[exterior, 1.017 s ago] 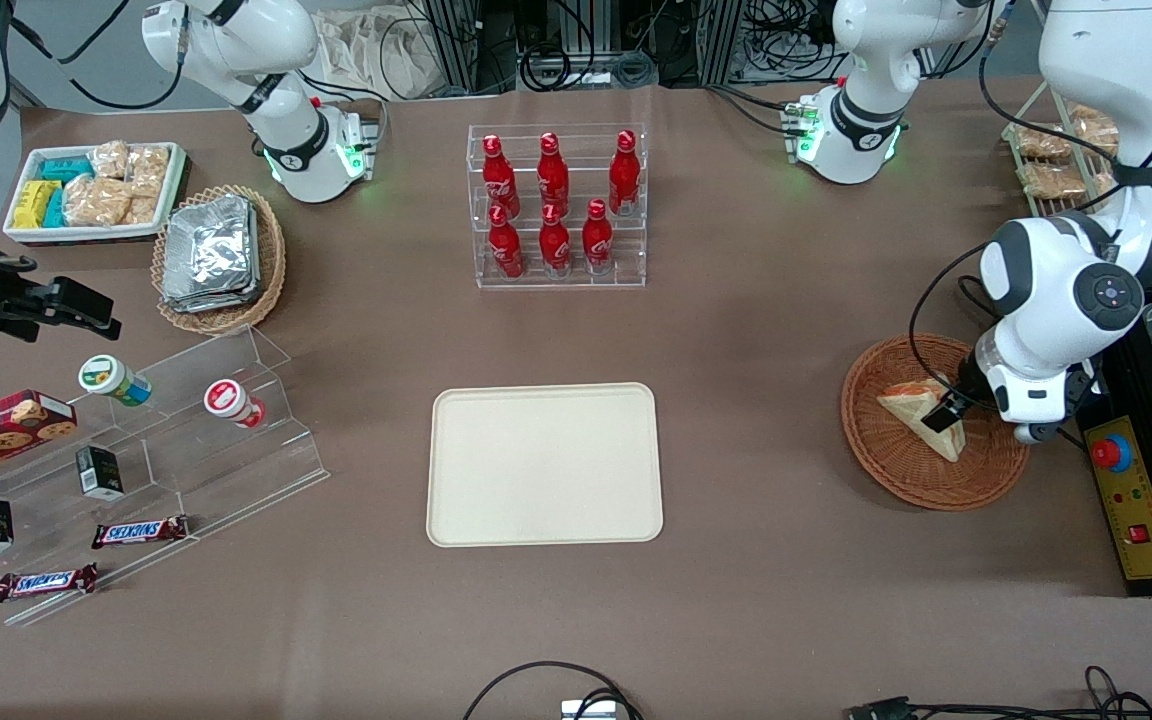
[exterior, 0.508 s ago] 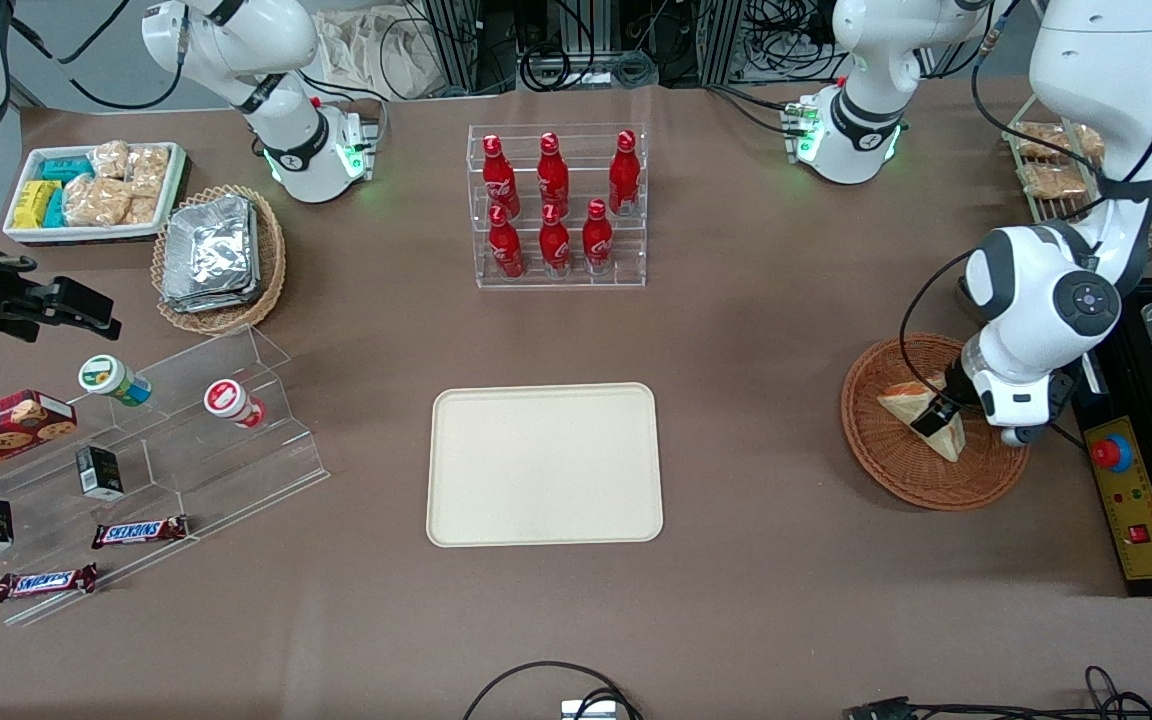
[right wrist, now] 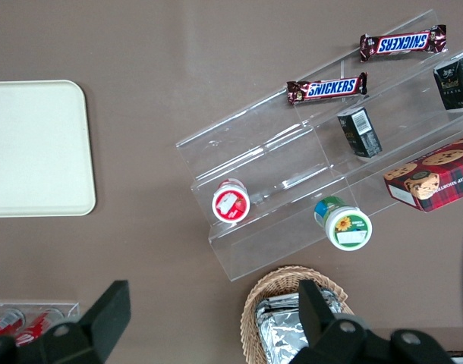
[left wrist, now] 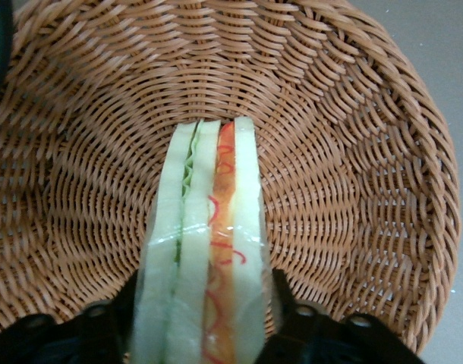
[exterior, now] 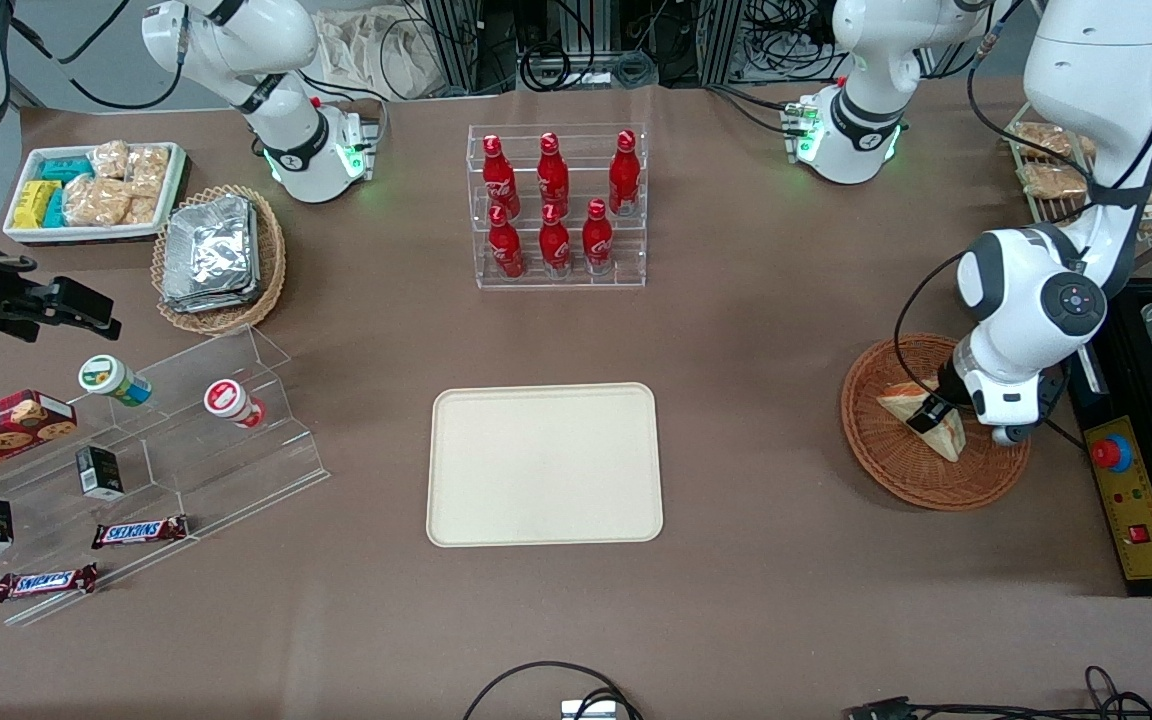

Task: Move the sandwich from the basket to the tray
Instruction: 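Lower the open left gripper around the wrapped sandwich, then close the left gripper on the sandwich and lift it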

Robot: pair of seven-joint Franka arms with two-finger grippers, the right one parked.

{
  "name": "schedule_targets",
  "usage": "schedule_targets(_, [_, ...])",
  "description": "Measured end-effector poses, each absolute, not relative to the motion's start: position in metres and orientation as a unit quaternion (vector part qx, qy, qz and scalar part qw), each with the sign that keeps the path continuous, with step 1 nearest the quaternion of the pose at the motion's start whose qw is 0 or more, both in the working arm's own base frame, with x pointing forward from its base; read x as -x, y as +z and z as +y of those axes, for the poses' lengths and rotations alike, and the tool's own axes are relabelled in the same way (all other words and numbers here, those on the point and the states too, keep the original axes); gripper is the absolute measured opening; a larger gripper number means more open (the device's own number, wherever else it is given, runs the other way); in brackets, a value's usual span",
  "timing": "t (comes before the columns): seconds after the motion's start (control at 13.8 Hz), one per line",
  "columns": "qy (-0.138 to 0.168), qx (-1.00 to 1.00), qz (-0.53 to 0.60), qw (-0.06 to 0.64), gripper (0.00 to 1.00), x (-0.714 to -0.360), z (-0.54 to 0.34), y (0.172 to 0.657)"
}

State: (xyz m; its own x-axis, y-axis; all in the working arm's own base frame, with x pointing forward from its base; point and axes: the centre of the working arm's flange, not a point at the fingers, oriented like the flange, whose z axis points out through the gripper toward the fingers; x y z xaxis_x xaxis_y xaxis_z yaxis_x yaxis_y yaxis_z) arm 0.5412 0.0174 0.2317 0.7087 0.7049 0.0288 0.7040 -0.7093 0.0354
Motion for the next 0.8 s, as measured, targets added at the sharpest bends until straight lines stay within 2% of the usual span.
schedule_targets(0.29, [0.029, -0.929, 0.37, 0.014, 0.28, -0.537, 0.017, 0.228])
schedule_targets(0.36, [0.03, -0.932, 0.36, 0.014, 0.24, -0.537, 0.016, 0.229])
schedule_targets(0.8, [0.039, -0.968, 0.248, 0.006, 0.22, -0.537, 0.014, 0.277])
